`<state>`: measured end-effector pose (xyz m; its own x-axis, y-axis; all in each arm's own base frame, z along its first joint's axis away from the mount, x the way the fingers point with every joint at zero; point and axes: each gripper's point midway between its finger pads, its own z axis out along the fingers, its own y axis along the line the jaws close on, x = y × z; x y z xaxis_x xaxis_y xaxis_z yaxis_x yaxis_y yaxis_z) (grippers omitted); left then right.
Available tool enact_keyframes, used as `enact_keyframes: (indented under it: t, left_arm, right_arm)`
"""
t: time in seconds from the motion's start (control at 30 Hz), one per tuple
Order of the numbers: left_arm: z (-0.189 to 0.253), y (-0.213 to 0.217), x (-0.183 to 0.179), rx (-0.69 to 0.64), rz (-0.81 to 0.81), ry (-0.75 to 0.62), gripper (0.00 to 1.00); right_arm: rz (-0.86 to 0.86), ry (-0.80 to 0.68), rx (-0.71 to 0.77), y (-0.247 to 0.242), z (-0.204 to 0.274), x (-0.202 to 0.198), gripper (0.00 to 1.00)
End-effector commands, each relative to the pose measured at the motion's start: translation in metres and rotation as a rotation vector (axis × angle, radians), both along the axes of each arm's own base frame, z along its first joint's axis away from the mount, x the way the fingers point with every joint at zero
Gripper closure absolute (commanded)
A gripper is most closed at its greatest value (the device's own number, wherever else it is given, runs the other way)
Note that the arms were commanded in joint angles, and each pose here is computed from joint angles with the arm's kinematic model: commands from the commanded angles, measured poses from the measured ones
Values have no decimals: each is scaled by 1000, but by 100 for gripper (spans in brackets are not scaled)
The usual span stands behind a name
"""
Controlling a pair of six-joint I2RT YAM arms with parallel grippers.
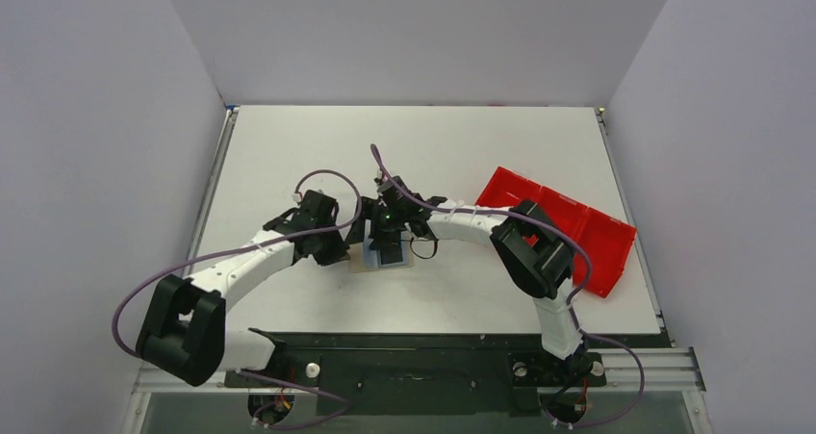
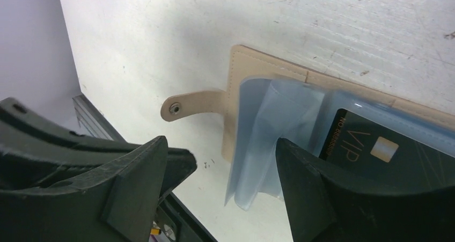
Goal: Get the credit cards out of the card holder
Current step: Remove the credit card from the card holder.
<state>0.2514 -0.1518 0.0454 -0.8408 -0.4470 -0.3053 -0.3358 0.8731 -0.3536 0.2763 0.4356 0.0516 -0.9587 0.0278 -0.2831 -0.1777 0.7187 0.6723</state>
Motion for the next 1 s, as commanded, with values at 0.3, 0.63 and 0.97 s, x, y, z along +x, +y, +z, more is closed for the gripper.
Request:
enact_keyframes:
  t: [0.3, 0.63, 0.97]
  left_arm:
    - [64, 12, -12, 11, -55, -124, 97]
    - [78, -5, -7, -39, -98, -149, 96]
    - [90, -28, 1, -96, -147, -163, 94]
  right_arm:
    - [-1, -34, 108, 30, 29, 13, 30]
    - [2, -49, 96, 34, 30, 19, 30]
    - [-62, -105, 76, 9, 54, 46, 30]
